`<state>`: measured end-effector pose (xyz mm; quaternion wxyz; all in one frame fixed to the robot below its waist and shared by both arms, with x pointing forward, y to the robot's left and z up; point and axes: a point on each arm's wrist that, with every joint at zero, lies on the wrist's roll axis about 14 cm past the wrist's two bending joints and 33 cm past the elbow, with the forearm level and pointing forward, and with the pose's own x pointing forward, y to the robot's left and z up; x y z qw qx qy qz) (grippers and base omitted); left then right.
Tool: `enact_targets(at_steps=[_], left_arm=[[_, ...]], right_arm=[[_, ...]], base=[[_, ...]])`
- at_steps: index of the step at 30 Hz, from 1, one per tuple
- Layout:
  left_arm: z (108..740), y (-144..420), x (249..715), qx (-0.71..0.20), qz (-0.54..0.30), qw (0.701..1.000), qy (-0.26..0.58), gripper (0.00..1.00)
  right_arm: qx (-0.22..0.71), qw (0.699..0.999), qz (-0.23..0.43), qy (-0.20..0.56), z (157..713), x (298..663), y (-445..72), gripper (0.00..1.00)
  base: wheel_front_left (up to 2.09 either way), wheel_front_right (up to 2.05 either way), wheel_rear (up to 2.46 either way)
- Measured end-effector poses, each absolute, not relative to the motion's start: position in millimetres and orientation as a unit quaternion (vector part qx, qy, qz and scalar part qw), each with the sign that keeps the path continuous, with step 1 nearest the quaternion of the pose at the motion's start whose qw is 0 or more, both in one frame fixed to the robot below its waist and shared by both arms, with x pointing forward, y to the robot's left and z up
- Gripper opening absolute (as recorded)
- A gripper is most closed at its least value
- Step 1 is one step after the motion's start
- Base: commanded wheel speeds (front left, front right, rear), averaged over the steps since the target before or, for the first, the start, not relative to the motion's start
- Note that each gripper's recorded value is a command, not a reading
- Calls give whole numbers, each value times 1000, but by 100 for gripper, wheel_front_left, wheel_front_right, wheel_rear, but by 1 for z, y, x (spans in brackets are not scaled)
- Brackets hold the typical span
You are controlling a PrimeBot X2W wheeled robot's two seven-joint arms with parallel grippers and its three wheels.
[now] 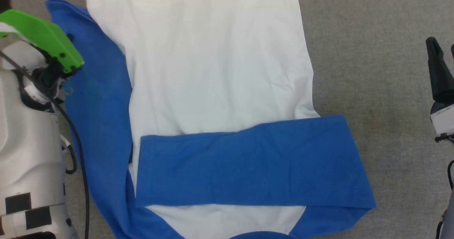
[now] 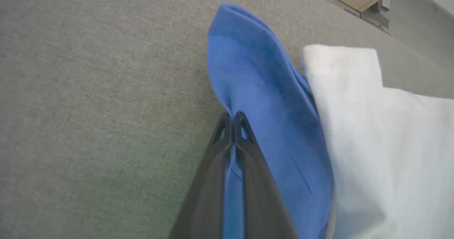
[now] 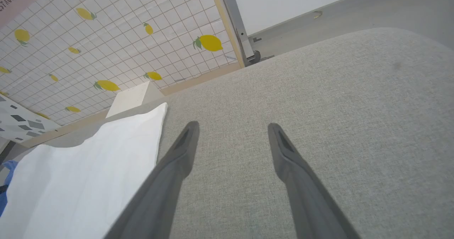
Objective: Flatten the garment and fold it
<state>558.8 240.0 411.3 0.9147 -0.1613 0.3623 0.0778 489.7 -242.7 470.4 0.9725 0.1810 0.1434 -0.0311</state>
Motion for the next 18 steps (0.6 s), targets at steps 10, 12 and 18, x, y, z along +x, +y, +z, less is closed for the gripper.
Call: enact_targets(at_steps=[10,12,18], left_arm=[[528,310,543,-188,133,954,193,0],[551,310,538,-182,120,962,167,0],[612,258,526,-172,18,980,102,0]], right_arm=[[192,974,-1,121,500,478,-221,100],[193,974,3,118,506,474,-219,100],[199,975,15,95,528,462,-212,100]], base=[[0,0,0],[0,0,0],[0,0,0]])
